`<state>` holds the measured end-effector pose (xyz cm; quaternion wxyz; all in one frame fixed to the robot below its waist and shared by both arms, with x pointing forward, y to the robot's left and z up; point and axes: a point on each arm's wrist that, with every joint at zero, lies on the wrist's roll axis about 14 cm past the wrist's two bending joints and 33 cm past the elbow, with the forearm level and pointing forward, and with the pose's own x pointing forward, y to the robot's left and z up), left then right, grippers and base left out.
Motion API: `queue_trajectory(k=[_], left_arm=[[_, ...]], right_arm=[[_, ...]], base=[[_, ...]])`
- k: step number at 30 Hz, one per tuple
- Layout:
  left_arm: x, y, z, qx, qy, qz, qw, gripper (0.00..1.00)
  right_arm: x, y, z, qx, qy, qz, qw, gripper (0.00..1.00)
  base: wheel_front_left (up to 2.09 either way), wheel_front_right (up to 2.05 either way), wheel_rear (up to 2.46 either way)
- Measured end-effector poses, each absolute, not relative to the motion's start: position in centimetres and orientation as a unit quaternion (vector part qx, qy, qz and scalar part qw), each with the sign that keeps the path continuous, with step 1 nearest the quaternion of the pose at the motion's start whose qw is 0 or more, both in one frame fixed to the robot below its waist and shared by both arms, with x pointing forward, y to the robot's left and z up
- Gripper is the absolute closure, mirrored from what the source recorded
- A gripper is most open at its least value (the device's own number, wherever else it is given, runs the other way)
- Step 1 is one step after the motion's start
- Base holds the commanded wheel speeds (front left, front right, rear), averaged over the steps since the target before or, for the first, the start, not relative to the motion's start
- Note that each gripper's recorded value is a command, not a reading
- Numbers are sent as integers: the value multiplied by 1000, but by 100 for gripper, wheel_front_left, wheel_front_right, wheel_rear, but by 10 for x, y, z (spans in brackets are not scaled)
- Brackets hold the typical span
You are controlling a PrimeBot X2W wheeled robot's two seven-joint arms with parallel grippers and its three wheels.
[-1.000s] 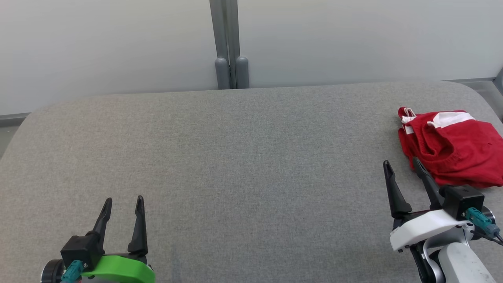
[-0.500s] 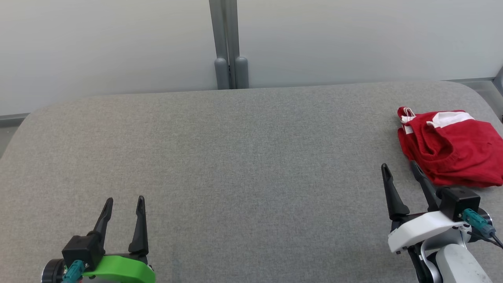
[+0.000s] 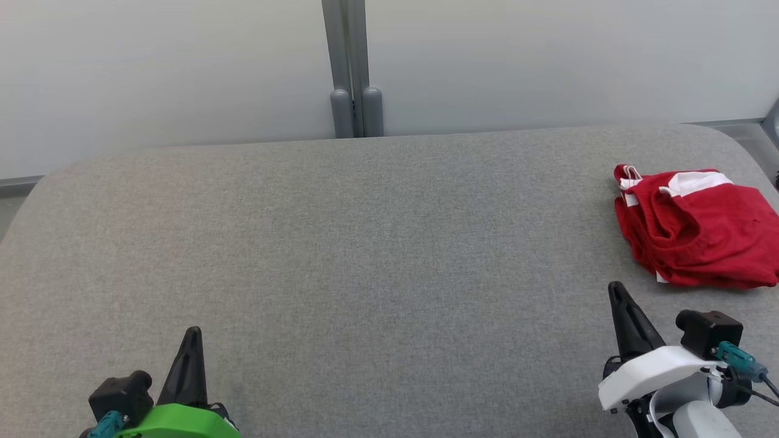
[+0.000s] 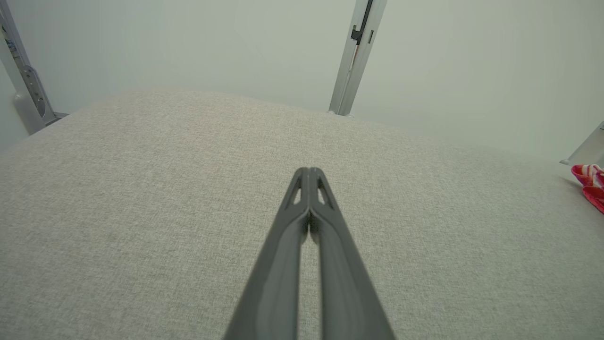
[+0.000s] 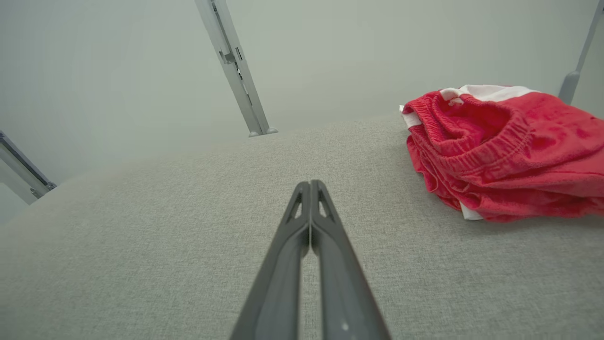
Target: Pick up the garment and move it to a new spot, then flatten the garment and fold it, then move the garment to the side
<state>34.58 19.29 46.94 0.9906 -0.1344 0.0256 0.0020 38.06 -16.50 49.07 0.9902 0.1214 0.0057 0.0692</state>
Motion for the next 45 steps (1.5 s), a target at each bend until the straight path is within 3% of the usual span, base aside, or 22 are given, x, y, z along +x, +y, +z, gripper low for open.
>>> queue_trajectory(k=[20,45], left_arm=[[353,202,471,-297,32,35,954,100],[363,205,477,-450,30,46,891,100]], right_arm=[[383,-179,490,286,21,25,958,100],[385,-188,491,442,28,-2,896,100]], base=[[0,0,0],[0,0,0]])
